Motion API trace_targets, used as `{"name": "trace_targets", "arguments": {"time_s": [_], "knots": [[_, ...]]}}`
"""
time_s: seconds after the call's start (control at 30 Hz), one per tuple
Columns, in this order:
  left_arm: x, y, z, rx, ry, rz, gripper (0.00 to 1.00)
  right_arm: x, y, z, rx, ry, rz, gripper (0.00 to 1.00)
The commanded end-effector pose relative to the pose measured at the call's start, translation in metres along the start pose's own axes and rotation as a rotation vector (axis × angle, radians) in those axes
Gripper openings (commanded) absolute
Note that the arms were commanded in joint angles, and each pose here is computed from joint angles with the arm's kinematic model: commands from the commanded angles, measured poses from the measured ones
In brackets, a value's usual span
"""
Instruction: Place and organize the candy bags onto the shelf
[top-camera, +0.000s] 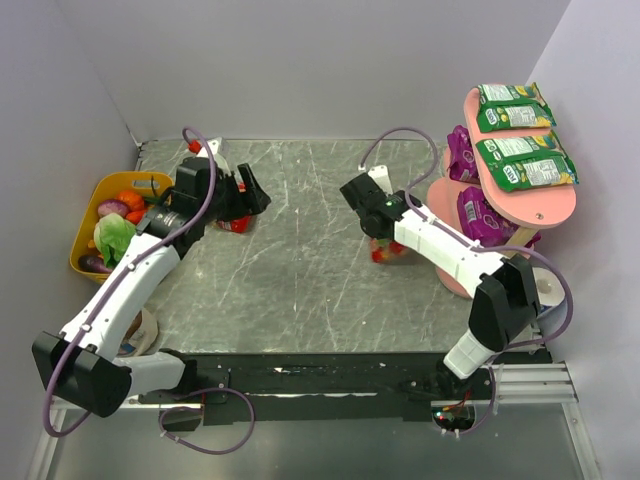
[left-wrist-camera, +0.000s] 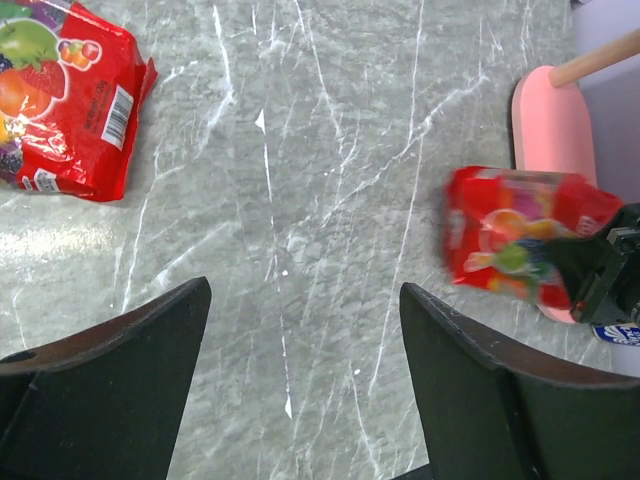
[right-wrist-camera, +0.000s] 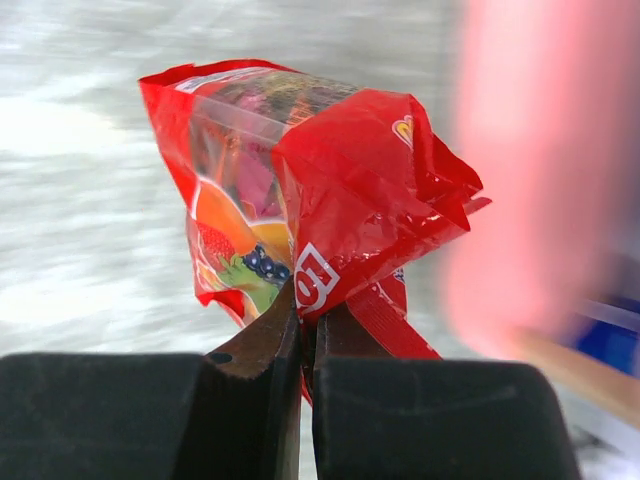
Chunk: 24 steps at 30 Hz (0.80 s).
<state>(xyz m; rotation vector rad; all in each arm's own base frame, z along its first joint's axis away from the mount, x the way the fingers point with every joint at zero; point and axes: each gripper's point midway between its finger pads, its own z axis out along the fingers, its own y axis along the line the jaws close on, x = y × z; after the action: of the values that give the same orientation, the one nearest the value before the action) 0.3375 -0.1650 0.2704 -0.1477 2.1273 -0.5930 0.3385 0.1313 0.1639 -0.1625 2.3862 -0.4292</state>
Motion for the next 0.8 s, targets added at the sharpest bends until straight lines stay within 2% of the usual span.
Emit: {"name": "trace_targets", "arguments": {"time_s": [0.0,0.1,0.37,0.53,0.63,0.73,0.77], "knots": [[-0.014,-0.012,-0.007,0.033,-0.025,0.005,0.83,-0.016,-0.083,-0.022,0.454,-0.085,-0.189,0.00],[-0.017,-0.017,-0.008,0.052,-0.029,0.000,0.83,-0.004,-0.085,-0.015,0.516,-0.055,-0.260,0.00],[-0.013,-0.016,-0.006,0.058,-0.008,-0.006,0.84,0.030,-0.041,0.014,0.516,0.023,-0.415,0.00],[-0.012,-0.012,-0.007,0.048,-0.011,-0.007,0.84,0.050,-0.008,0.020,0.394,0.075,-0.419,0.09],[-0.012,-0.011,-0.006,0.050,-0.010,-0.011,0.85,0.055,0.016,0.018,0.301,0.064,-0.413,0.21],[-0.011,-0.011,-0.006,0.051,-0.005,-0.018,0.85,0.064,0.040,0.015,0.205,0.087,-0.410,0.48],[-0.012,-0.010,-0.006,0.051,-0.005,-0.019,0.85,0.068,0.048,0.014,0.171,0.096,-0.403,0.62]]}}
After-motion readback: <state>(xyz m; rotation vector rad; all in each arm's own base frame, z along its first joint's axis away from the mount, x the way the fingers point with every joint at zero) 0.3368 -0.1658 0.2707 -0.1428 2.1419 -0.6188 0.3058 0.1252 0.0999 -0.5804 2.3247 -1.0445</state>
